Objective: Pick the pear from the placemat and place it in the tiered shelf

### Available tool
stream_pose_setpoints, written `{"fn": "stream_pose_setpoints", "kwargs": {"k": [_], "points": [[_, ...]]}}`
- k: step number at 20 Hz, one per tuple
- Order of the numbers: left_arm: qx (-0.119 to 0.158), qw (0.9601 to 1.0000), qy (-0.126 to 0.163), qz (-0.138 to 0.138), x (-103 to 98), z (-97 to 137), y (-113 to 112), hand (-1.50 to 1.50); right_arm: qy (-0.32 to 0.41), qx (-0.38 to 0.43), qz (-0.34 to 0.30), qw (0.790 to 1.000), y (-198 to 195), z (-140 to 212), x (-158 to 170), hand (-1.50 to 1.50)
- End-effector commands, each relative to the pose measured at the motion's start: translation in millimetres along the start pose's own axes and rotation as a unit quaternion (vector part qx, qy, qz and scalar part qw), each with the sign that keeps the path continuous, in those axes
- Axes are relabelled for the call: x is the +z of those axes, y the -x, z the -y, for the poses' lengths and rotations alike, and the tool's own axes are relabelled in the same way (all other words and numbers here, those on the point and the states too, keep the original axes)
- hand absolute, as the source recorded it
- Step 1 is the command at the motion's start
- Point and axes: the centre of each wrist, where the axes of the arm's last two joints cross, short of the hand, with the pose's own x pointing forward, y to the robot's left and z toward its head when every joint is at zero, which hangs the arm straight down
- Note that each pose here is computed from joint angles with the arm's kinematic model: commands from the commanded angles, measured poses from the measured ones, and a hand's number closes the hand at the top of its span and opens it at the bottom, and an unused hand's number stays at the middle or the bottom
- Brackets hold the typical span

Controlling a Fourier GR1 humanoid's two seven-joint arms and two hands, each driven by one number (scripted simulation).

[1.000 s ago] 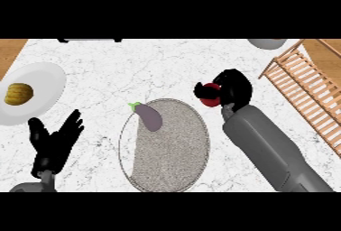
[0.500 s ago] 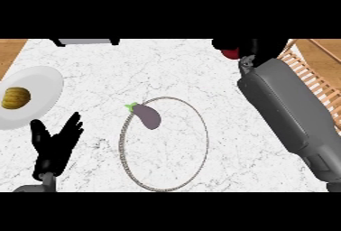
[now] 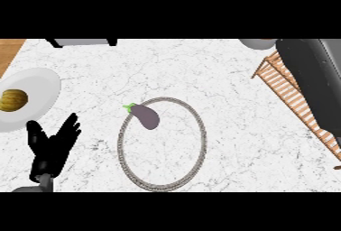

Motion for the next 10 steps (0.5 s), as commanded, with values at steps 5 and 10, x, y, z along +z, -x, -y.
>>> {"fn": "stream_pose_setpoints", "kwargs": {"k": [5, 10], "points": [[-0.002, 0.9999, 0.006, -0.008, 6.3, -0.6, 1.4, 0.0, 0.056, 0.018, -0.135, 0.989, -8.6, 83.1, -46.9, 1.5], [0.002, 0.9999, 0.016, 0.001, -0.1, 17.7, -7.7, 0.0, 0.059, 0.041, -0.147, 0.986, 14.3, 98.6, -74.3, 1.5]]}}
